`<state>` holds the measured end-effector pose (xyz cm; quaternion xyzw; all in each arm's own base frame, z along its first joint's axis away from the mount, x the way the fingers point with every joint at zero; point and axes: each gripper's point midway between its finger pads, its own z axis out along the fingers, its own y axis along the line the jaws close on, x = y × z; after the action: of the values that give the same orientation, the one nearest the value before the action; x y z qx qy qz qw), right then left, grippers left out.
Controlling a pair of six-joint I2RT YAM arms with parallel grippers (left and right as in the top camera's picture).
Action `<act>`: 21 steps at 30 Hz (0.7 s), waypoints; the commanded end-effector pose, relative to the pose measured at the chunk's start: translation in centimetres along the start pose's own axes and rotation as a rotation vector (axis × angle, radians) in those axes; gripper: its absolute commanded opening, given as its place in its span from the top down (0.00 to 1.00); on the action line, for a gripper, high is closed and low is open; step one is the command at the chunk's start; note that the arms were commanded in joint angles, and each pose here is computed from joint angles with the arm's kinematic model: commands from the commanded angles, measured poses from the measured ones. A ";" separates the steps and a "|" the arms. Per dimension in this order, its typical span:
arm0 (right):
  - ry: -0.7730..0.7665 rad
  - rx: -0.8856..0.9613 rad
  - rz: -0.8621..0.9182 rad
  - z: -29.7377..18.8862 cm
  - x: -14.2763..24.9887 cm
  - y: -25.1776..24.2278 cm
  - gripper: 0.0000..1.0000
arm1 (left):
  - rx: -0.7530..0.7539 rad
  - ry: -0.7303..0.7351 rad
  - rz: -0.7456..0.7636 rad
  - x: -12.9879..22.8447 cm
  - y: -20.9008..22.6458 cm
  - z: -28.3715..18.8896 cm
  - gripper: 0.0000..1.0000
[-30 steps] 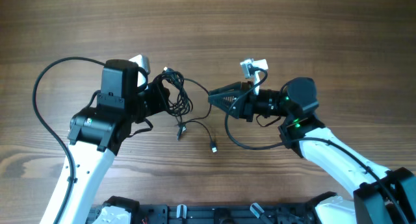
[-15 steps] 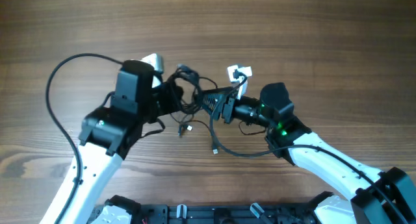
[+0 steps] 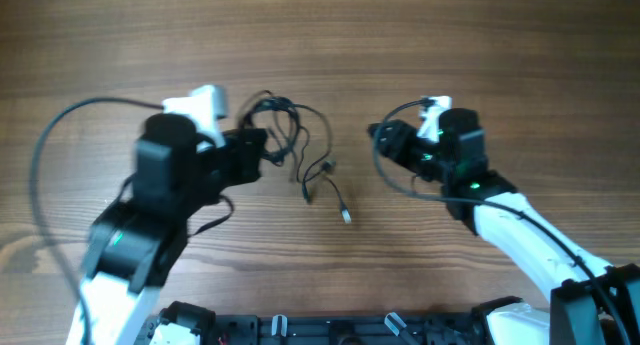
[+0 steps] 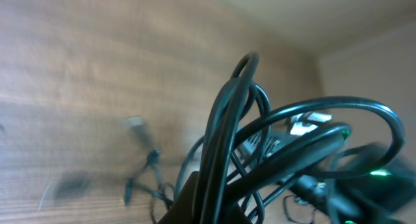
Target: Untangle cables
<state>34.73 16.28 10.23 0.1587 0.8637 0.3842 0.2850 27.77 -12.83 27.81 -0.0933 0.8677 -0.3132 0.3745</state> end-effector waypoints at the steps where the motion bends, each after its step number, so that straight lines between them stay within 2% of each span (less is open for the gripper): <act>1: 0.027 -0.005 0.041 -0.3 -0.1 -1.0 0.37 | 0.043 -0.109 0.028 -1.9 -0.9 -3.0 0.96; 3: 0.084 -0.116 -0.036 -0.5 0.7 1.1 0.28 | 0.044 -0.108 0.028 -1.8 -0.9 -3.2 0.96; 7: 0.231 -0.574 -0.309 -3.8 3.1 9.1 0.26 | 0.030 -0.084 0.021 -1.5 -0.5 -2.6 0.96; 11: 0.294 -0.801 -0.408 -6.7 4.7 13.7 0.27 | 0.070 -0.033 0.017 -1.1 -1.1 -1.5 0.96; 14: 0.289 -0.834 -0.414 -6.6 5.9 15.7 0.27 | 0.138 0.051 0.011 -0.2 -2.1 0.0 0.96; 21: 0.277 -0.761 -0.228 -4.8 6.8 17.2 0.25 | 0.206 0.160 -0.009 0.9 -2.8 2.2 0.96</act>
<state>26.64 27.52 23.39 -0.1595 0.6919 0.6553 0.2577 28.77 -15.21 26.70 -0.0640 0.8690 -0.3736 0.3180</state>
